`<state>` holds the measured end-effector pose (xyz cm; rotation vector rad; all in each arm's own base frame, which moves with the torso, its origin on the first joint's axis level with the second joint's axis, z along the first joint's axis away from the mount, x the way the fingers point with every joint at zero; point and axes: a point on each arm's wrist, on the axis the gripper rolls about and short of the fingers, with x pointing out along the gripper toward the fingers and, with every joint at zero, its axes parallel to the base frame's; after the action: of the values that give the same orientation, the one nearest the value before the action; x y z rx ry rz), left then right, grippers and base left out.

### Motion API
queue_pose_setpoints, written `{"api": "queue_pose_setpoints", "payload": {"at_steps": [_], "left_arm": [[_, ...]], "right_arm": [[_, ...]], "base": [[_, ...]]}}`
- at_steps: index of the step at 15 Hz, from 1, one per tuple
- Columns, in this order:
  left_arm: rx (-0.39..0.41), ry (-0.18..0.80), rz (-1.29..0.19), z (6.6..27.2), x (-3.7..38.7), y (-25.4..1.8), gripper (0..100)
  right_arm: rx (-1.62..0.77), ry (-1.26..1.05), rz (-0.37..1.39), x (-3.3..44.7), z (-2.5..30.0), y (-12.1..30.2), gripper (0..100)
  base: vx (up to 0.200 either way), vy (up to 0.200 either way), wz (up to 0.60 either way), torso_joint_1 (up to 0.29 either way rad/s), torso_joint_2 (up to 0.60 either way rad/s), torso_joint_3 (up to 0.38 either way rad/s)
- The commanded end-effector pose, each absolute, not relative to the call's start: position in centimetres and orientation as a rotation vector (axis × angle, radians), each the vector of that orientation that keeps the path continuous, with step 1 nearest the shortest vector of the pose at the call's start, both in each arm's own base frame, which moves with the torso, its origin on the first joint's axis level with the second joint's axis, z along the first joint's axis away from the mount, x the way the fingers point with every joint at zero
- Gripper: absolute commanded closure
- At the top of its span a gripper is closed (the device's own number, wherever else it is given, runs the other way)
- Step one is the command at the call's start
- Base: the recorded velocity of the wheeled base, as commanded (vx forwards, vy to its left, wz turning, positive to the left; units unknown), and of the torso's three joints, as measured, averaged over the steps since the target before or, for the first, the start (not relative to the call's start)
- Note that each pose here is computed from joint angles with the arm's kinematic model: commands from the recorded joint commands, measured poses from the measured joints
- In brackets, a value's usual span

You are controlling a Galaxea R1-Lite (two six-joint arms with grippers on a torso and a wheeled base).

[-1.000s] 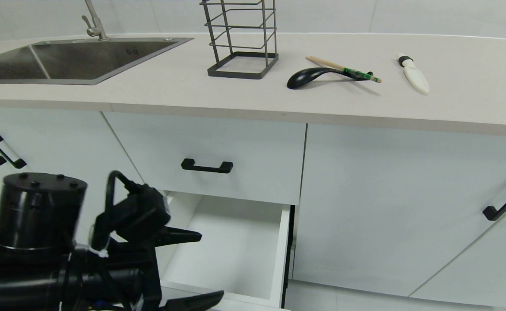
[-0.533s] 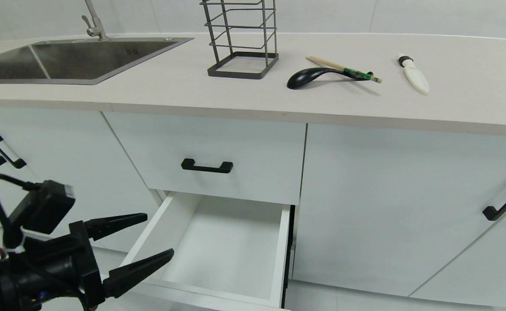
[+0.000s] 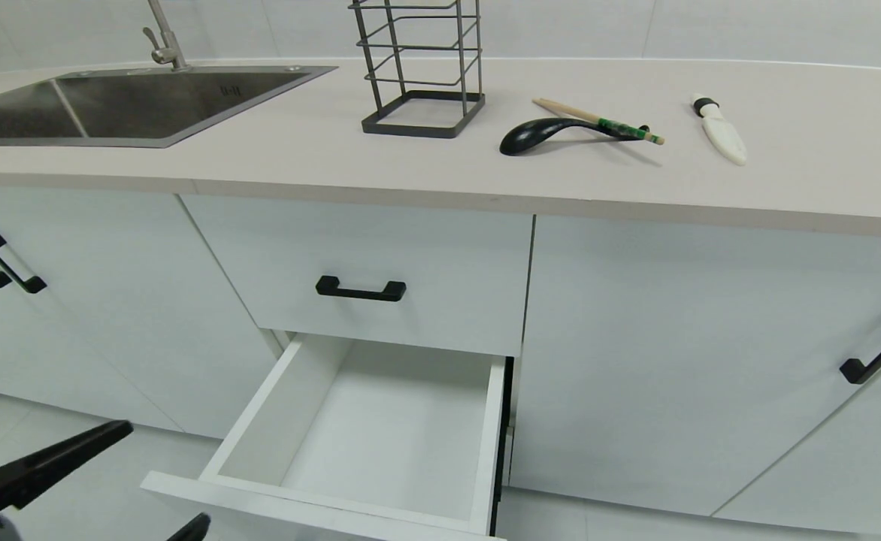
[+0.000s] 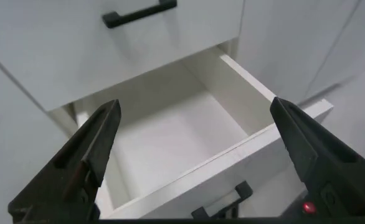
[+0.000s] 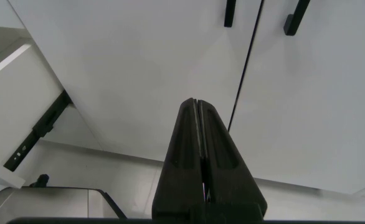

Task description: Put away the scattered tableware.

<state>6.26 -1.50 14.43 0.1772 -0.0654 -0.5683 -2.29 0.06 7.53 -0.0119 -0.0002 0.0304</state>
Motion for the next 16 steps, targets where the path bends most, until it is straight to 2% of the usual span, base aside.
{"api": "queue_pose_setpoints", "payload": {"at_steps": [1, 3, 4, 5, 6, 10, 12, 16], "left_arm": [[0.211, -0.212, -0.449, 13.2, 0.7, -1.0, 0], [0.196, -0.145, -0.402, 10.0, -2.5, -0.8, 0], [0.191, -0.080, -0.369, 8.6, -2.7, -0.9, 0], [0.185, -0.057, -0.371, 8.0, -2.5, -0.8, 0], [0.178, -0.059, -0.363, 8.0, -2.5, -0.8, 0], [0.154, -0.048, -0.039, 8.0, -2.3, -0.1, 0], [0.151, -0.057, -0.037, 8.1, -2.3, -0.1, 0], [0.090, -0.048, -0.049, 8.0, -2.3, -0.1, 0]], "right_arm": [[-0.014, 0.001, 0.032, -2.3, 7.5, 0.1, 100], [-0.021, 0.000, 0.035, -2.3, 7.5, 0.1, 100], [-0.023, 0.000, 0.035, -2.3, 7.5, 0.1, 100], [-0.023, 0.000, 0.035, -2.3, 7.5, 0.1, 100], [-0.021, 0.000, 0.035, -2.3, 7.5, 0.1, 100], [-0.020, 0.000, 0.034, -2.3, 7.5, 0.1, 100], [-0.021, 0.000, 0.035, -2.3, 7.5, 0.1, 100], [-0.018, 0.001, 0.034, -2.3, 7.5, 0.1, 100]], "base": [[0.000, 0.000, 0.00, 0.000, 0.00, 0.000], [0.000, 0.000, 0.00, 0.000, 0.00, 0.000], [0.000, 0.000, 0.00, 0.000, 0.00, 0.000], [0.000, 0.000, 0.00, 0.000, 0.00, 0.000], [0.000, 0.000, 0.00, 0.000, 0.00, 0.000], [0.000, 0.000, 0.00, 0.000, 0.00, 0.000], [0.000, 0.000, 0.00, 0.137, -0.15, -0.019], [0.000, 0.000, 0.00, 0.243, -0.13, -0.153]]}}
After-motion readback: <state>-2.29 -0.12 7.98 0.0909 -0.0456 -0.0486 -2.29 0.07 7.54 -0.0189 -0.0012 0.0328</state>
